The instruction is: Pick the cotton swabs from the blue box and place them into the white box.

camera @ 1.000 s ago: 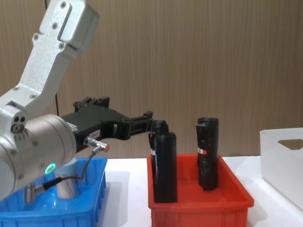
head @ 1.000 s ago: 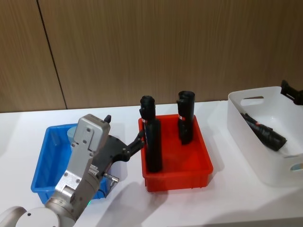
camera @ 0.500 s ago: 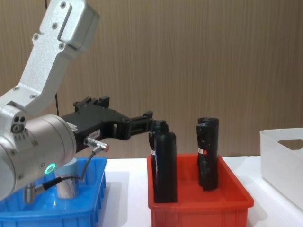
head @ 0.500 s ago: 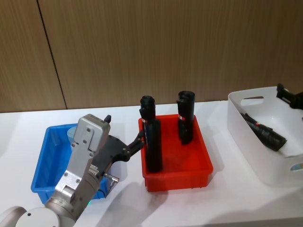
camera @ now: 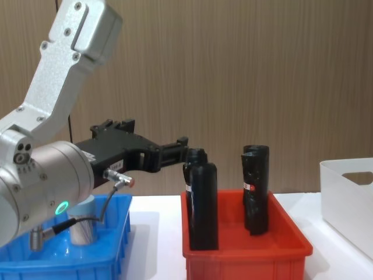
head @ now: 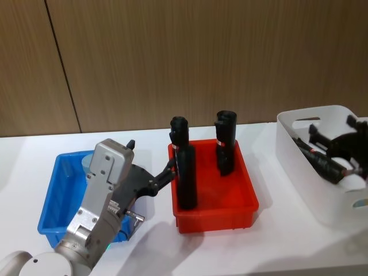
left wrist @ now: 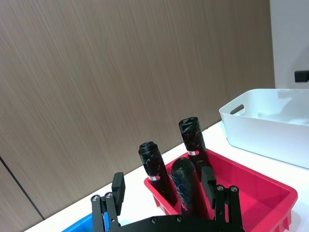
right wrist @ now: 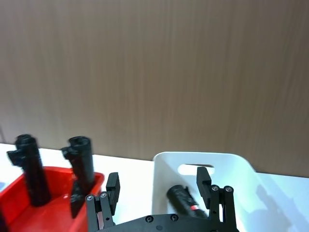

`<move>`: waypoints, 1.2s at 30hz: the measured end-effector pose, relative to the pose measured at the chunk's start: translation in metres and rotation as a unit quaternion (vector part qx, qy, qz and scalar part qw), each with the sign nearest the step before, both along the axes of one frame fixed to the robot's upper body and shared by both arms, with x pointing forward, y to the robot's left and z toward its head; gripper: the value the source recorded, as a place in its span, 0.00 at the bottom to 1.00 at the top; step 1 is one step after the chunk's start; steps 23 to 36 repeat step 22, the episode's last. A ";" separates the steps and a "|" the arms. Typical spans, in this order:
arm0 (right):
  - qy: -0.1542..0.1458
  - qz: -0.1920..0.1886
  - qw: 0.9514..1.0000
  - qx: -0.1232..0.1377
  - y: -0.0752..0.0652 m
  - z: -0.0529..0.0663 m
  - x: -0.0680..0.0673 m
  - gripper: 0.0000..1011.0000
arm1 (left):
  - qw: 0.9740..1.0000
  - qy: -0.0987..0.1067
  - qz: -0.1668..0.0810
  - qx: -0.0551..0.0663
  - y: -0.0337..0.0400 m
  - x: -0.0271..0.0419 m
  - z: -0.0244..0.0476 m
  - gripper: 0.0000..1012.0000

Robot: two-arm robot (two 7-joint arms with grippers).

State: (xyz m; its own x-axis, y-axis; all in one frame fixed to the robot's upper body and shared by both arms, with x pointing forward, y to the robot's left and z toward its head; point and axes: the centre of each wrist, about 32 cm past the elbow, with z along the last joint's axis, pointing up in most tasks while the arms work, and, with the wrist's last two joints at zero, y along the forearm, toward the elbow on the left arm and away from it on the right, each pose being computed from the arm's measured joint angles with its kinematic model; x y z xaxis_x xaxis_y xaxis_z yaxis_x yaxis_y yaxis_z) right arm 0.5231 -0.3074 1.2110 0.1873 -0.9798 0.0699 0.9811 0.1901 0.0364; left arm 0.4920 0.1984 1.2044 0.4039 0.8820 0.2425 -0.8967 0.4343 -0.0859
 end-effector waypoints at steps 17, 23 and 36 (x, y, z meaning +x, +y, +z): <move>-0.005 0.050 0.999 0.005 0.046 -0.018 -0.049 0.99 | 1.000 0.000 0.000 0.000 0.0000 0.0000 0.0000 0.99; -0.007 0.060 0.998 0.009 0.056 -0.020 -0.061 0.99 | 1.000 0.000 0.000 0.000 0.0000 0.0000 0.0000 0.99; -0.007 0.060 0.998 0.009 0.056 -0.020 -0.061 0.99 | 1.000 0.000 0.000 0.000 0.0000 0.0000 0.0000 0.99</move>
